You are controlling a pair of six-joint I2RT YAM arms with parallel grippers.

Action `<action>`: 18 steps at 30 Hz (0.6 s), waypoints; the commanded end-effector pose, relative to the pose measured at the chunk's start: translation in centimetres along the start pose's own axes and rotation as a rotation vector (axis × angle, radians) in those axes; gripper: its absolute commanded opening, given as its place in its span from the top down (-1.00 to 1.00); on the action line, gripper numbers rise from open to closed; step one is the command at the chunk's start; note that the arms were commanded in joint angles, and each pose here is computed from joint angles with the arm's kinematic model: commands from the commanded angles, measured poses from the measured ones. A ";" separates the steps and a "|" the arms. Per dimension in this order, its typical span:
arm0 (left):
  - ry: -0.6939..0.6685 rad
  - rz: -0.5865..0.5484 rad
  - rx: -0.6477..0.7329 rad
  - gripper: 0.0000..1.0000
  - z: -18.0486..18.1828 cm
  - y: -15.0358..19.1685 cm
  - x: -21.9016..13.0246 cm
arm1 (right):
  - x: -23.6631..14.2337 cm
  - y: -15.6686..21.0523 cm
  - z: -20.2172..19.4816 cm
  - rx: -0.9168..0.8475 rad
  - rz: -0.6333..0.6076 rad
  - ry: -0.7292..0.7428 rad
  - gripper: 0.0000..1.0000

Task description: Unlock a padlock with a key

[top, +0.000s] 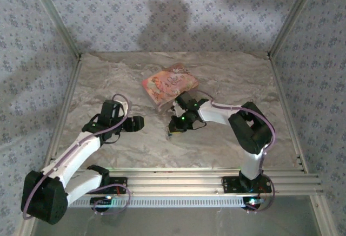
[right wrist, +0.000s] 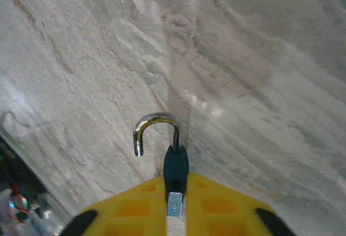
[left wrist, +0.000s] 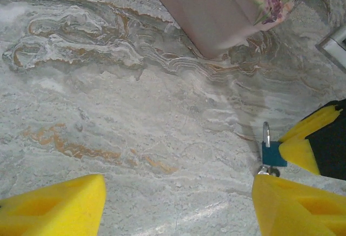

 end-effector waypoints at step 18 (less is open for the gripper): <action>-0.212 -0.194 0.071 -0.96 3.3 -6.0 -3.8 | -17.6 -0.4 -4.5 0.006 -0.560 0.313 -0.84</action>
Point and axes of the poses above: each hand's point on the last joint's axis, 136 mm out from that joint toward the fingers, its own x axis out along the fingers, its own z axis along the line the jaws close on, y = z × x, the point moved 5 cm from there along -x, back along the fingers, and after that the axes turned 6 degrees about x, right-handed, at the moved point
